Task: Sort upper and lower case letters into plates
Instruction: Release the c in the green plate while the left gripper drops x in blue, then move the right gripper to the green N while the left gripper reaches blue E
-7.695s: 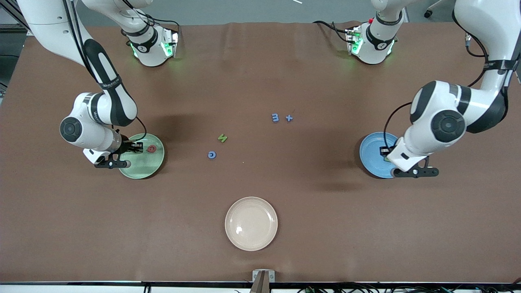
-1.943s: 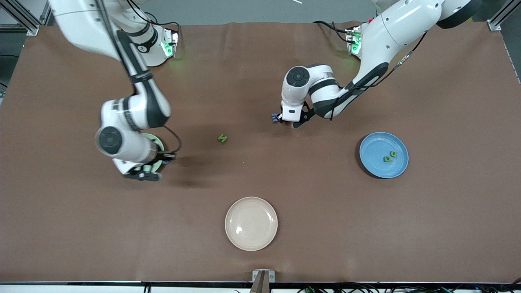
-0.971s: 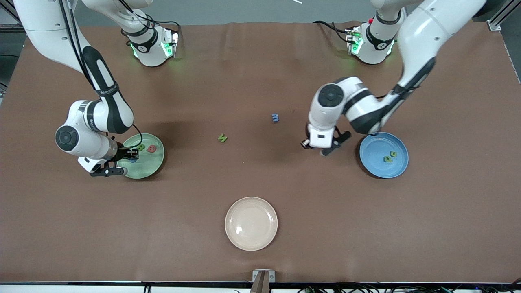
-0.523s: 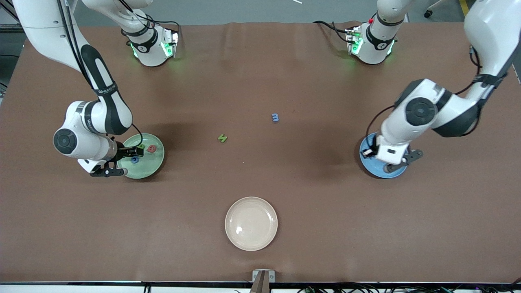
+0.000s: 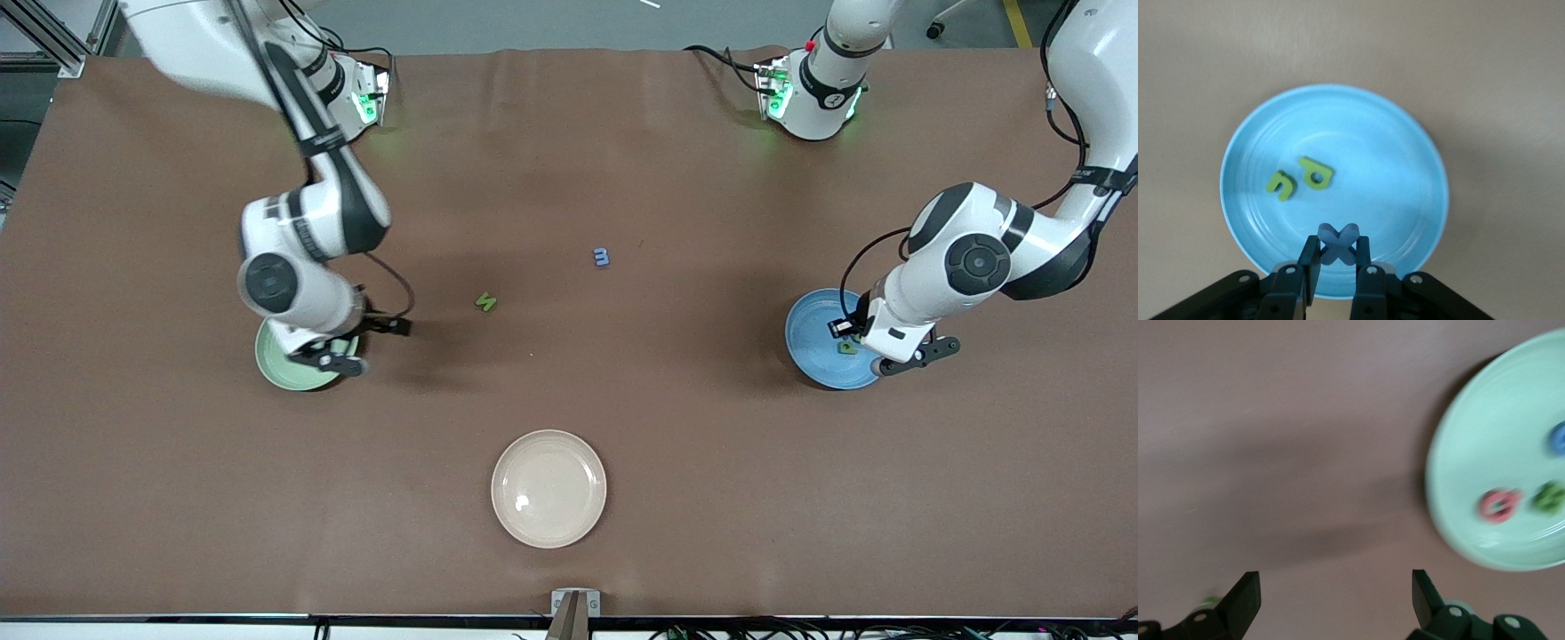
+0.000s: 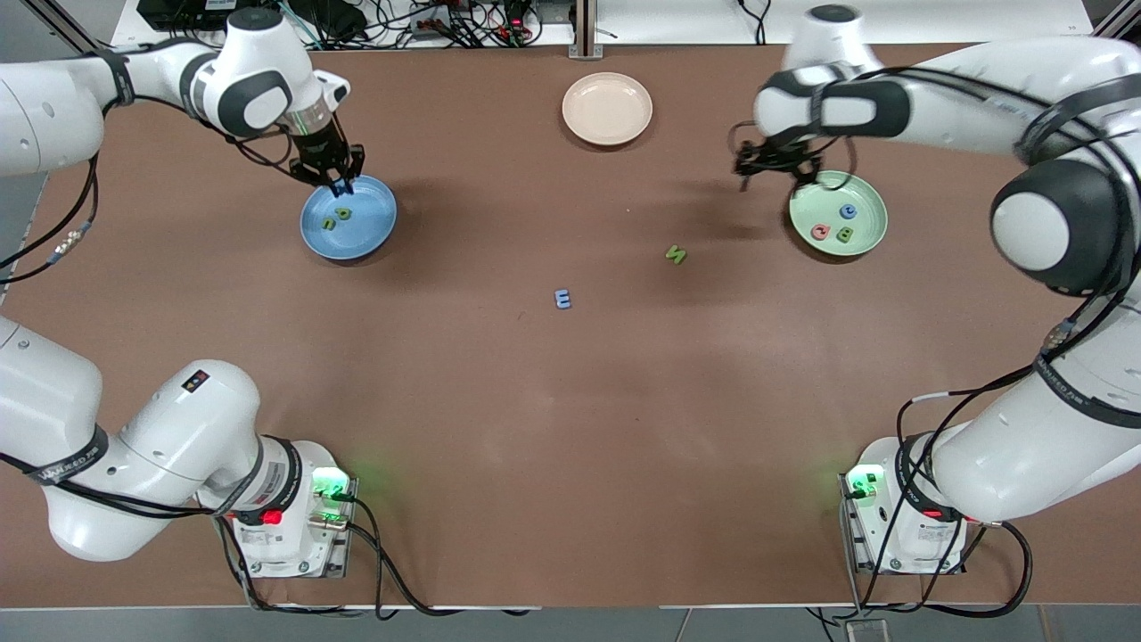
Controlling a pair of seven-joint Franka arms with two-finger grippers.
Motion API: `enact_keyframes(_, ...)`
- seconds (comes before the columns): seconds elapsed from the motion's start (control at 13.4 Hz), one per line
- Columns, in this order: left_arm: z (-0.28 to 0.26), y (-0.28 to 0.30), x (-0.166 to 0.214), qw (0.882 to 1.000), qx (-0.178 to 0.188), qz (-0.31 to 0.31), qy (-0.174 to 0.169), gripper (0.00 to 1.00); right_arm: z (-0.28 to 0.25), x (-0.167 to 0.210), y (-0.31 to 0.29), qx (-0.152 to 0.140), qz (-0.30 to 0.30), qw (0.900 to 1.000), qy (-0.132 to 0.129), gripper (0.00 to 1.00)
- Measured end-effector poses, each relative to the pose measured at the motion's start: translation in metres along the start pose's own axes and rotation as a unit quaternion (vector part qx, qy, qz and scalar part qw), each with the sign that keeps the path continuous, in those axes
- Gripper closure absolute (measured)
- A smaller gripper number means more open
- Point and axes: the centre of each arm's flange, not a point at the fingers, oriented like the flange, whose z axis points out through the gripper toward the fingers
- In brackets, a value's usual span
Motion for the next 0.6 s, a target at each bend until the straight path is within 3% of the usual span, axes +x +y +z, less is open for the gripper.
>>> enact_keyframes(0.22,0.025,-0.012,-0.004,1.000,0.010,0.000,-0.021,0.74,0.006,-0.036,-0.051,0.007,0.024,0.999,0.022,0.00)
enact_keyframes(0.6,0.050,-0.025,0.001,1.000,0.017,0.018,-0.009,0.74,0.045,-0.078,-0.104,0.015,0.049,0.998,0.042,0.00)
